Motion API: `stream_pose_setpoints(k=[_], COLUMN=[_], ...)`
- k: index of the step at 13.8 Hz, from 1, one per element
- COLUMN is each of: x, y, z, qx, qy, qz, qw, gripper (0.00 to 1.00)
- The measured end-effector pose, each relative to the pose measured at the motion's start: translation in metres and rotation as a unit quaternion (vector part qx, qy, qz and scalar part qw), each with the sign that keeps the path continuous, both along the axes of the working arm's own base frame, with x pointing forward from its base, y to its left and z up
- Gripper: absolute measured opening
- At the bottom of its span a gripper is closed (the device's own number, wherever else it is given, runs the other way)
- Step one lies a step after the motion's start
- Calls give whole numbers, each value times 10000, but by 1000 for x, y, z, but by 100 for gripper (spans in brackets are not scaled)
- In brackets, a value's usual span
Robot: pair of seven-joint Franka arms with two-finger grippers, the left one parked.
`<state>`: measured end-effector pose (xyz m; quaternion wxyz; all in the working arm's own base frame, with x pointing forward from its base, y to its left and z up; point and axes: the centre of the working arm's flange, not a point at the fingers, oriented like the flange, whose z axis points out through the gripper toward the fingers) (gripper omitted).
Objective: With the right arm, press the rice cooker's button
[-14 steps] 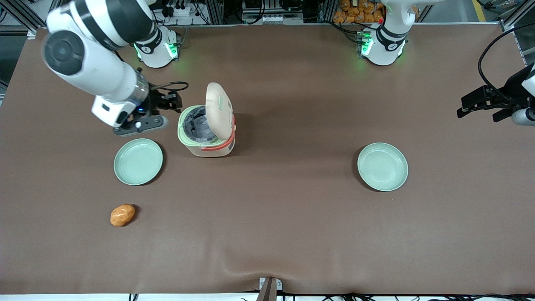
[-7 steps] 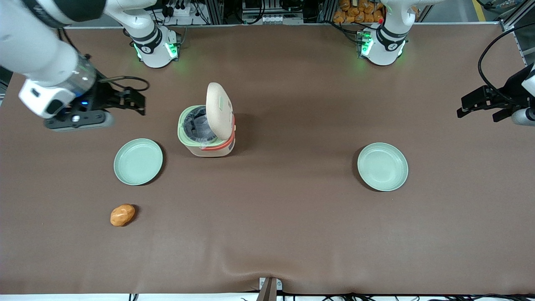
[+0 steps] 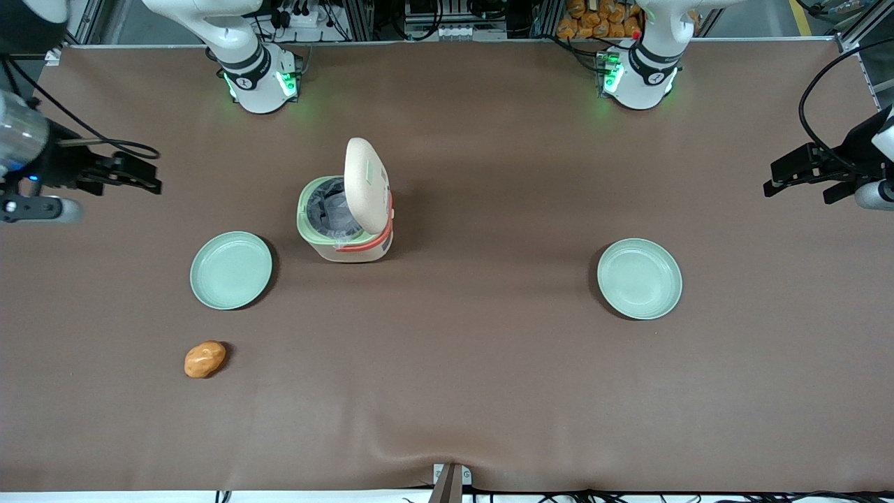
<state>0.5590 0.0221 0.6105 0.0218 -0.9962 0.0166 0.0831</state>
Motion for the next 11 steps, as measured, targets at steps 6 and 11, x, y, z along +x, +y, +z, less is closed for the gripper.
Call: stream_pose_setpoints(k=[6,11], x=[-2,-4], y=[-32,-36], z=[9,14], qx=[-383,-388], qy=[-61,-77], qz=[134,102], qw=[9992,9992], gripper=[100,100])
